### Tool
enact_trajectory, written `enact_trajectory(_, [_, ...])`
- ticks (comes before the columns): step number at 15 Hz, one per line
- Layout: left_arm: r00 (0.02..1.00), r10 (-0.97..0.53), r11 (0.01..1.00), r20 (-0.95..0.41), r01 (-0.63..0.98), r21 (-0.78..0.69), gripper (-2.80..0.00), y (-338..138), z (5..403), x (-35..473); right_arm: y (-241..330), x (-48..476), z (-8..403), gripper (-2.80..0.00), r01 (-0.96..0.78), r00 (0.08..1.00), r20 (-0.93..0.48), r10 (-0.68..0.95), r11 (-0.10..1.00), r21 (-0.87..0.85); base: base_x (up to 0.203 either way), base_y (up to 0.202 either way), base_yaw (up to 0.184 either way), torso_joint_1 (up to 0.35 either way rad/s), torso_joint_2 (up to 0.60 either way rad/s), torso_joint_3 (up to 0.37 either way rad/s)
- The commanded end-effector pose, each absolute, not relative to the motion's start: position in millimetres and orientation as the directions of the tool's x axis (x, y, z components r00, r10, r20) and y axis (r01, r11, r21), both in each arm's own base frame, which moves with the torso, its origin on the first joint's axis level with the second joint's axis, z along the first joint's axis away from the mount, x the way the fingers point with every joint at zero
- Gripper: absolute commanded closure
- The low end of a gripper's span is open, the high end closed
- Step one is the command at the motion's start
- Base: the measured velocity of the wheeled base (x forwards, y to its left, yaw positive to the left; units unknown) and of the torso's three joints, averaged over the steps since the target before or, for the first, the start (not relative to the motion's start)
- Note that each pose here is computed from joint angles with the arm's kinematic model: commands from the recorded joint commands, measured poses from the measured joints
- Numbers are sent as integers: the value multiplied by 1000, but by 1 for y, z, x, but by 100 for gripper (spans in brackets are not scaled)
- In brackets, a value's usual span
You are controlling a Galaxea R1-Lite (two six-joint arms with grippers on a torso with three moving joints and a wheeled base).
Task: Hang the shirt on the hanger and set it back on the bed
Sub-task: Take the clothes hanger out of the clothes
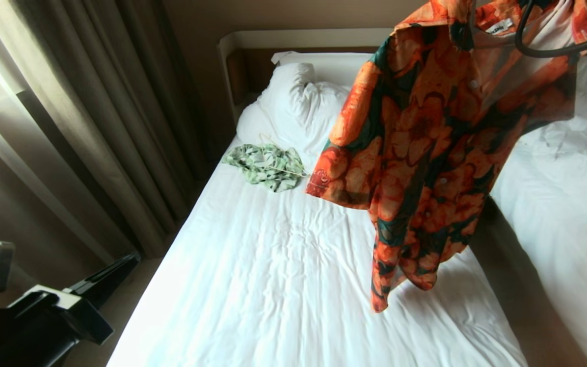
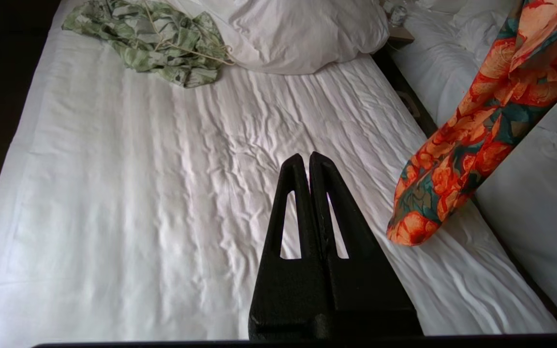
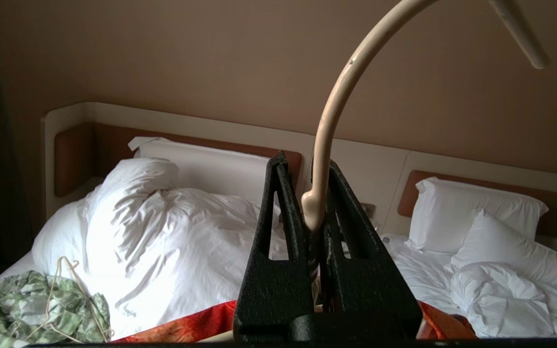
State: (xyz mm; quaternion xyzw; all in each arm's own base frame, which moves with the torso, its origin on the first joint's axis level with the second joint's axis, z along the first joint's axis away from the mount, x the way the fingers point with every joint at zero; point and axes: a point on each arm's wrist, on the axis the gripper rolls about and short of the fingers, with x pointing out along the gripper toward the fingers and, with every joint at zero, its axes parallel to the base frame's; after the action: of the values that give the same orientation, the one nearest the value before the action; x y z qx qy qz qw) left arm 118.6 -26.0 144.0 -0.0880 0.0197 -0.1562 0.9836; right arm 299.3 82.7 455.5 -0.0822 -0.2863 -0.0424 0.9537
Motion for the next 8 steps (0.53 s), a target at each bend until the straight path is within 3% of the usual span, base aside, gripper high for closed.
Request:
enact_trajectory(1, [951, -310, 935, 18, 308, -178, 0, -25, 148, 112, 85, 301, 454, 0, 128, 835, 549, -33, 983, -135, 0, 0, 0, 0, 0, 0])
enact_trajectory(8, [949, -315, 933, -1, 310, -182, 0, -25, 146, 111, 84, 300, 455, 0, 132, 834, 551, -34, 982, -138, 0, 0, 0, 0, 0, 0])
